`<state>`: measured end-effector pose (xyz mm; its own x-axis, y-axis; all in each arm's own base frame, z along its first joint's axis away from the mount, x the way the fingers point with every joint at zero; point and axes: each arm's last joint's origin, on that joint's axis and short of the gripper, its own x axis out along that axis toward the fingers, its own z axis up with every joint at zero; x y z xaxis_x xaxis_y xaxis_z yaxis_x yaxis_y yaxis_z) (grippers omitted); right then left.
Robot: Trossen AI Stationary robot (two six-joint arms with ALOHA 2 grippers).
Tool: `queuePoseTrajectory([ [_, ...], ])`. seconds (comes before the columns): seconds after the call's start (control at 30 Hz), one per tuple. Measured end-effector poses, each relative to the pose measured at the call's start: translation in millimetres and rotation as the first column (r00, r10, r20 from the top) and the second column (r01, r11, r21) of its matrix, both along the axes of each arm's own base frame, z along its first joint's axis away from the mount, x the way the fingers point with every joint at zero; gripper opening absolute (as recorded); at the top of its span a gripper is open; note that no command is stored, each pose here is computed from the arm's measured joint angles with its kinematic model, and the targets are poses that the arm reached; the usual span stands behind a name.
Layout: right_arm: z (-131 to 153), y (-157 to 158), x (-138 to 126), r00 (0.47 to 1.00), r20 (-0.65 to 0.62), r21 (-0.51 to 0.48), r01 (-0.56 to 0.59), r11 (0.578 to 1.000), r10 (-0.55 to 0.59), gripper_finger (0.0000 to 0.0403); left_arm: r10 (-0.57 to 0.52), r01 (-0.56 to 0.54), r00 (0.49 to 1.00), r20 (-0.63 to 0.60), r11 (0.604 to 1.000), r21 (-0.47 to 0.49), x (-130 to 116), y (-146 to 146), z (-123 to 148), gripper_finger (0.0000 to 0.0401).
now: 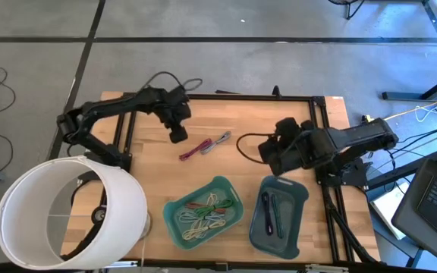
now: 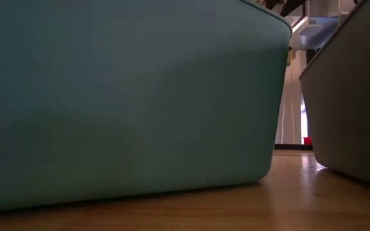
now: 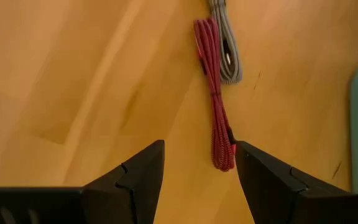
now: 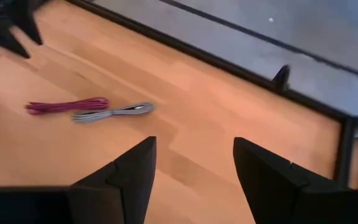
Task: Pick & Place USB Port
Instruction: Put the pink patterned charger cable into the blue bin
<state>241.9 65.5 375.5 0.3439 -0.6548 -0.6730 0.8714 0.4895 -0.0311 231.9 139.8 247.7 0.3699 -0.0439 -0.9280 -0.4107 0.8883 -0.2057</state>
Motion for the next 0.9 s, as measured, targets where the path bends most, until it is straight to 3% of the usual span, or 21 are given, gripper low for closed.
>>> queuePoseTrajectory([
  [0.27, 0.3, -15.3, 3.6, 0.996, -0.084, -0.038, -0.024, 0.999, 0.021, 0.0218, -0.103, 0.092, 0.99, -0.097, 0.989, -0.116, 32.8, -10.9, -44.5, 0.0191],
  [0.53, 0.2, -15.5, 3.8, 0.993, -0.108, -0.046, -0.048, 0.998, 0.043, 0.0218, -0.163, 0.139, 0.975, -0.151, 0.978, -0.155, 59.0, -17.3, -89.3, 0.0191],
  [0.8, 0.2, -15.7, 3.8, 0.99, -0.127, -0.054, -0.067, 0.996, 0.06, 0.0218, -0.151, 0.125, 0.978, -0.141, 0.976, -0.178, 70.9, -15.2, -110.8, 0.0189],
  [0.9, 0.2, -15.7, 3.8, 0.988, -0.14, -0.059, -0.08, 0.995, 0.071, 0.0218, -0.159, 0.134, 0.975, -0.152, 0.977, -0.163, 70.4, -14.1, -112.3, 0.0158],
])
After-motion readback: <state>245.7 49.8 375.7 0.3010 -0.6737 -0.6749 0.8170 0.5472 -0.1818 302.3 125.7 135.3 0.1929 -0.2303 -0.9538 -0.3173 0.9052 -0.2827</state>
